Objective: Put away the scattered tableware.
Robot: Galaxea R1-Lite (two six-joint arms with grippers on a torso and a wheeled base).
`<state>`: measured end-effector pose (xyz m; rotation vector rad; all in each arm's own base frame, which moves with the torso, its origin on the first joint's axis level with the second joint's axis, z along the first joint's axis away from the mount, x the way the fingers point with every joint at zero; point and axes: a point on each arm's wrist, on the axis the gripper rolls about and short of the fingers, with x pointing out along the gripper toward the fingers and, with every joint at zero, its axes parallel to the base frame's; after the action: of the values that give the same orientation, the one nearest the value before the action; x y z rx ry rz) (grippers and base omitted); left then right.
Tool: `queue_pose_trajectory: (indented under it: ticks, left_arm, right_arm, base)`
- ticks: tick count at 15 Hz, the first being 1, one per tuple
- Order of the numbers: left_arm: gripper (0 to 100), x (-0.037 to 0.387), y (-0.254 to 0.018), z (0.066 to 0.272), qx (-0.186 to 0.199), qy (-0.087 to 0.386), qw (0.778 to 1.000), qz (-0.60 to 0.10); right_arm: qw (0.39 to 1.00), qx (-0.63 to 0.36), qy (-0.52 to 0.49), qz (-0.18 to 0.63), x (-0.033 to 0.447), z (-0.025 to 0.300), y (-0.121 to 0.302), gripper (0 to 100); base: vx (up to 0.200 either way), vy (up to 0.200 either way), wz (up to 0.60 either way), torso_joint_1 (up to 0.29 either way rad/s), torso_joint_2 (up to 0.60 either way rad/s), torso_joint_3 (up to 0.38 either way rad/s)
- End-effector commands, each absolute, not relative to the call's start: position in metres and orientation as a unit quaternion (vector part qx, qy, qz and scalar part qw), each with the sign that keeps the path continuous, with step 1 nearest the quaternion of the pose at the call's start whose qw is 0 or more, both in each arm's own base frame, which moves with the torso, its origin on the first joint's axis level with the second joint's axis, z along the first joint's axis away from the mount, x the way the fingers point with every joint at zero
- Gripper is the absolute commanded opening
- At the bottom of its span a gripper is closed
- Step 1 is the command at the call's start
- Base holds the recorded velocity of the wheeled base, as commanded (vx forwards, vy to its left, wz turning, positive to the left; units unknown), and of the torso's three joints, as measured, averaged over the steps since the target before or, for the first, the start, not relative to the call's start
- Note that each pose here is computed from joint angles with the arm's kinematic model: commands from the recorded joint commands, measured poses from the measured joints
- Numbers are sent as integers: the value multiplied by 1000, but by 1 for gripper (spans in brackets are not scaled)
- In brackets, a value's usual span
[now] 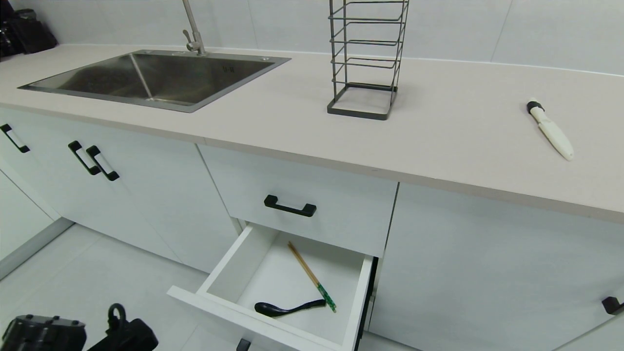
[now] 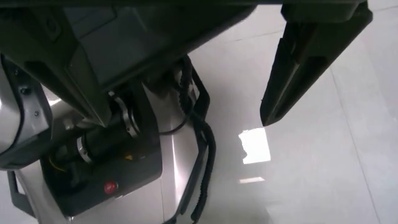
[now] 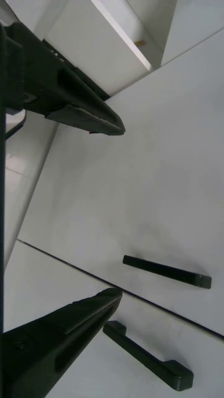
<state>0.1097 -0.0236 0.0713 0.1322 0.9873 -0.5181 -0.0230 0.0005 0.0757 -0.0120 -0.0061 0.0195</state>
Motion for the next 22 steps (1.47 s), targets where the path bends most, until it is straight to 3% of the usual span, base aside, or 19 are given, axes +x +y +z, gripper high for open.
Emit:
queue_pose_trajectory:
  ticks: [1, 5, 9, 13, 22]
  left_arm:
    - [100, 136, -40, 46, 84, 512, 811, -272]
    - [100, 147, -51, 37, 107, 501, 816, -267]
    - [100, 154, -56, 41, 104, 492, 833, -231]
    - [100, 166, -60, 39, 100, 452, 856, -231]
    - [100, 190, -68, 39, 83, 414, 882, -210]
  right_arm:
    - [1000, -6, -2, 10, -23, 76, 1, 100]
    - [1000, -6, -2, 10, -23, 76, 1, 100]
    - [1000, -6, -2, 10, -23, 76, 1, 100]
    - [1000, -6, -2, 10, -23, 76, 1, 100]
    - [1000, -6, -2, 10, -23, 76, 1, 100]
  base:
    - [0, 0, 0, 0, 0, 0]
    - [0, 0, 0, 0, 0, 0]
    - [0, 0, 0, 0, 0, 0]
    - [0, 0, 0, 0, 0, 0]
    - [0, 0, 0, 0, 0, 0]
